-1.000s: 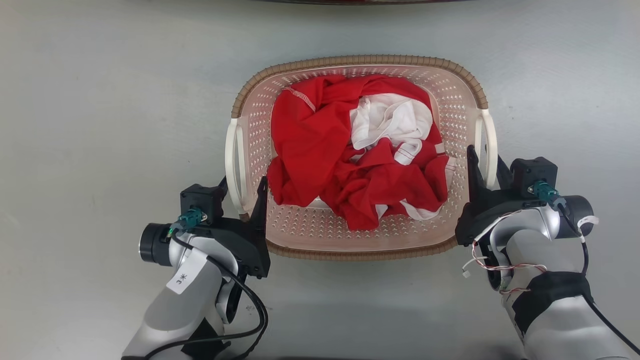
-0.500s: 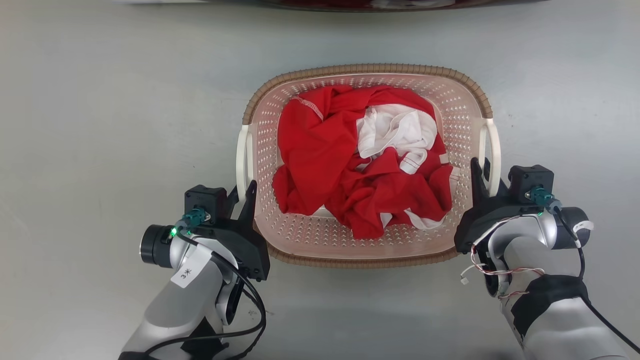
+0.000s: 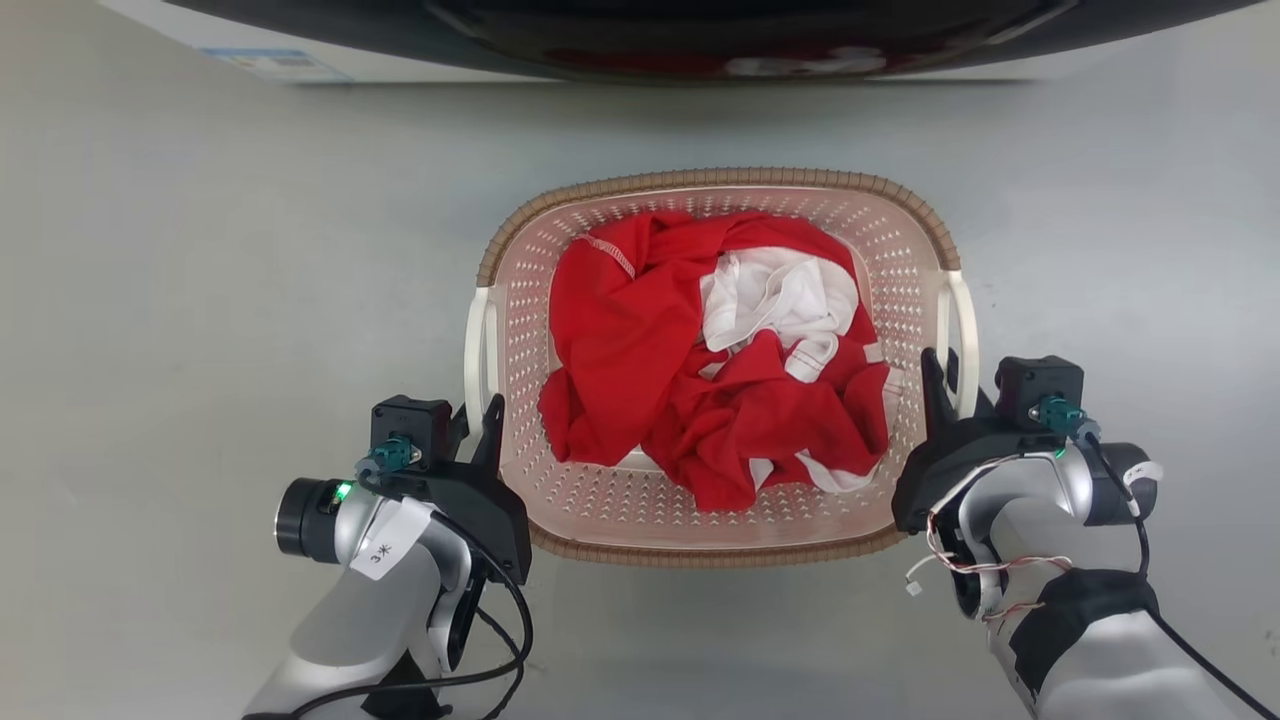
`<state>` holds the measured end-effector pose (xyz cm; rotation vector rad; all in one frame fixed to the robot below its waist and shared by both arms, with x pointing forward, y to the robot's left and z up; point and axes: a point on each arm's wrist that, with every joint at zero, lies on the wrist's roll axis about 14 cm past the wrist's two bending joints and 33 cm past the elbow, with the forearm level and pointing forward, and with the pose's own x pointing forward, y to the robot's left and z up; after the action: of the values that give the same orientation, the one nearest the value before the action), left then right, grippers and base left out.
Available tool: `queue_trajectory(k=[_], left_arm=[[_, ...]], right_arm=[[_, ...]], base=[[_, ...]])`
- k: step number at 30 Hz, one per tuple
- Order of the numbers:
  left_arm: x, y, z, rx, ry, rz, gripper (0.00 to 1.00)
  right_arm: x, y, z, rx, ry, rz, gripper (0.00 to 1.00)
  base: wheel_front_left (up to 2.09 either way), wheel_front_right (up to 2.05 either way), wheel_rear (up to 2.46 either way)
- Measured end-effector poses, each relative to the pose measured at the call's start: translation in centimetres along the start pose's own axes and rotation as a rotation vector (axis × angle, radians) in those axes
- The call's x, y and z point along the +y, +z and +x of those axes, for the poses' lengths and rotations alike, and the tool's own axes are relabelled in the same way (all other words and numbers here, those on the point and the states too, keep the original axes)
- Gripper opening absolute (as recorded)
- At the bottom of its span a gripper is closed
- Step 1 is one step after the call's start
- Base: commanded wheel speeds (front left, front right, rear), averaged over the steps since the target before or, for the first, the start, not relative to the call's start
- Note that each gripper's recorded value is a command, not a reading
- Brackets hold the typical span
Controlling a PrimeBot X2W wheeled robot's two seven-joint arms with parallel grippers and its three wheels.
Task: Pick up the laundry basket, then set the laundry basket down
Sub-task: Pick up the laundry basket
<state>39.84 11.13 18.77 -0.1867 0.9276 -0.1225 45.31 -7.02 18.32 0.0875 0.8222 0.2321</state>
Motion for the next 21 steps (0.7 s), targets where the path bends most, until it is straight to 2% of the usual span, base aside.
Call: queue_trajectory(k=[11, 21], left_arm=[[-0.6, 2.3, -2.4, -0.050, -0.003, 0.037, 0.00], [-1.1, 1.5, -5.6, -0.039, -0.007, 0.057, 0.00]], right_arm=[[1.1, 1.6, -3.5, -0.023, 0.009, 0.012, 0.00], [2.2, 1.2, -7.4, -0.009, 0.018, 0.019, 0.00]], base=[[0.00, 0.00, 0.00], [0.00, 0.00, 0.00]])
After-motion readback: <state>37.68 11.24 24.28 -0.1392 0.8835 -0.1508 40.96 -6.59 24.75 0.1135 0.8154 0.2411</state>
